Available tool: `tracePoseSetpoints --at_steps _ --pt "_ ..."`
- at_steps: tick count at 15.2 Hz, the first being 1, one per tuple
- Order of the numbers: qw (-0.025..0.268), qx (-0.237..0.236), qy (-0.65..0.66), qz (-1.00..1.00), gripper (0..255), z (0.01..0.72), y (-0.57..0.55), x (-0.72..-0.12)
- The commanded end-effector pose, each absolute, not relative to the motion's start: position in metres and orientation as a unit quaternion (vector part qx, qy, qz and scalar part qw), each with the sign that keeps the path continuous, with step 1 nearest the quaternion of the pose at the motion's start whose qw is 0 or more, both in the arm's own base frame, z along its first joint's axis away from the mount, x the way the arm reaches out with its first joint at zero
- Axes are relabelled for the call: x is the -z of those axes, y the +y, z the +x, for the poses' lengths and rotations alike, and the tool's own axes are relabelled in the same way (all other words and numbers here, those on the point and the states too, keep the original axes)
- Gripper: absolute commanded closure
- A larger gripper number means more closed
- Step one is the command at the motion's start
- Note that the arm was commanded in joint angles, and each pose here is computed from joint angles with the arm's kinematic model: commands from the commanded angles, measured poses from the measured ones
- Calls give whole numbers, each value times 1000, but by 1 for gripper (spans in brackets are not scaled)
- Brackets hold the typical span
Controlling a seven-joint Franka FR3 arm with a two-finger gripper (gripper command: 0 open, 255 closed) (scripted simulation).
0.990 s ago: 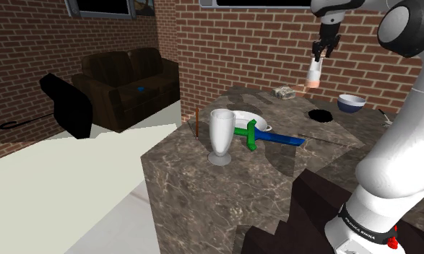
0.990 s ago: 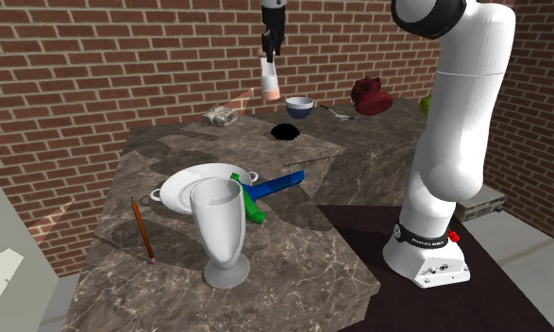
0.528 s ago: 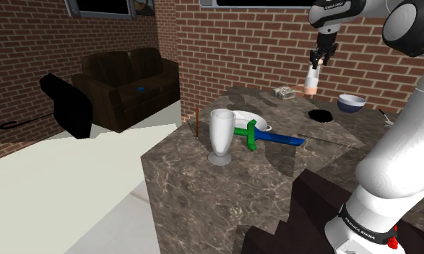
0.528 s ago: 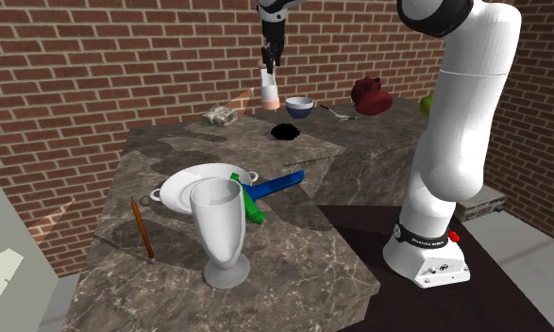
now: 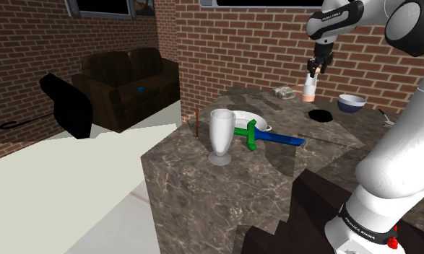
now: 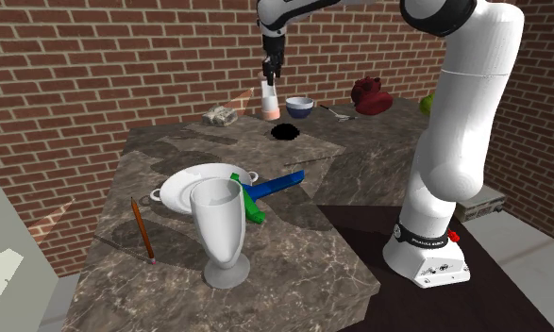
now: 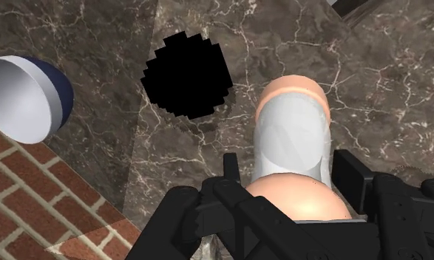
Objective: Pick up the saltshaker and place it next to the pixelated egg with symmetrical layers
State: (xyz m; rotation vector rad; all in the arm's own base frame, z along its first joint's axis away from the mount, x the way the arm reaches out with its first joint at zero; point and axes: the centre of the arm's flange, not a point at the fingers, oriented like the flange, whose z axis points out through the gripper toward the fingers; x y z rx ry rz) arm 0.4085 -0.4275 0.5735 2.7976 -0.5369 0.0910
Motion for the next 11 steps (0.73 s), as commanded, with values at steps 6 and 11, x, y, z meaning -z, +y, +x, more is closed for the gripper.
tracePoseSetpoints --at_steps 6,11 --pt "145 -32 -186 971 255 409 -428 -537" --pt "145 -32 -186 971 255 409 -428 -510"
